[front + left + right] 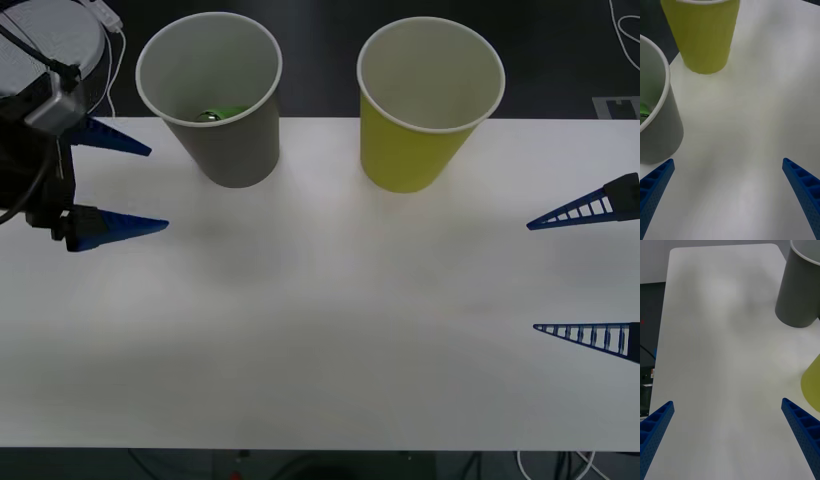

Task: Put the can into the green bin and the plastic bottle into the gray bin

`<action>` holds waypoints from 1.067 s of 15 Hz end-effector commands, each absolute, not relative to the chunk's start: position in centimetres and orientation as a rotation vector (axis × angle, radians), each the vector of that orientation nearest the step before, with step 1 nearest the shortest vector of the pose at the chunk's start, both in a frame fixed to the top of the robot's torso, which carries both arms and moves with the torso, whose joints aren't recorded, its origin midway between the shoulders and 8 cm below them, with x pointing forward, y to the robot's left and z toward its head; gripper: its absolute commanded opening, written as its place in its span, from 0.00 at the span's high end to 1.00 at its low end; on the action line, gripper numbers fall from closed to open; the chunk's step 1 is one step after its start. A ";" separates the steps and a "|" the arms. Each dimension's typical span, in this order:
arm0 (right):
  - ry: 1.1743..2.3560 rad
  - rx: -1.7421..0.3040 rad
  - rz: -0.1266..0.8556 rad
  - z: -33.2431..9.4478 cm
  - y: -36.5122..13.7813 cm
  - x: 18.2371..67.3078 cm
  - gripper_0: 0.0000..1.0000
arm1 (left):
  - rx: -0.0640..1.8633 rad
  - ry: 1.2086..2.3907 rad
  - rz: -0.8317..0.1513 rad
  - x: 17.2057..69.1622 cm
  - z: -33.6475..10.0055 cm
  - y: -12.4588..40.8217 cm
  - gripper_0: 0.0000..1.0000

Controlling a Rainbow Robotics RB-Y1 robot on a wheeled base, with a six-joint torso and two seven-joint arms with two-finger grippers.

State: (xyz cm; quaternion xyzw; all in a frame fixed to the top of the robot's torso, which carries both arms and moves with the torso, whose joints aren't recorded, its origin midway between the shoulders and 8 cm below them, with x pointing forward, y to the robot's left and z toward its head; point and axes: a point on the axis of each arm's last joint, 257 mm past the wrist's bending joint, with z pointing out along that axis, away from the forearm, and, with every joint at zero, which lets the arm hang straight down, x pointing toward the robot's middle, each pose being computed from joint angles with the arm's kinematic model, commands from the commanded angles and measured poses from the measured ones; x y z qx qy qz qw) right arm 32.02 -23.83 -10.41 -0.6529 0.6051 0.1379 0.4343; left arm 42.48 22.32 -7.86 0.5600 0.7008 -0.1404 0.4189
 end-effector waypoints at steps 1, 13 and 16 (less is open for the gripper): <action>1.507 -1.626 0.343 -10.4 -23.8 32.0 0.00 | 1.448 1.678 -0.381 41.1 -8.6 22.4 0.00; 1.507 -1.626 0.343 -10.4 -23.8 32.0 0.00 | 1.672 1.530 -0.361 35.5 -13.4 25.4 0.00; 1.507 -1.626 0.343 -10.4 -23.8 32.0 0.00 | 1.704 1.523 -0.346 35.3 -13.9 25.8 0.00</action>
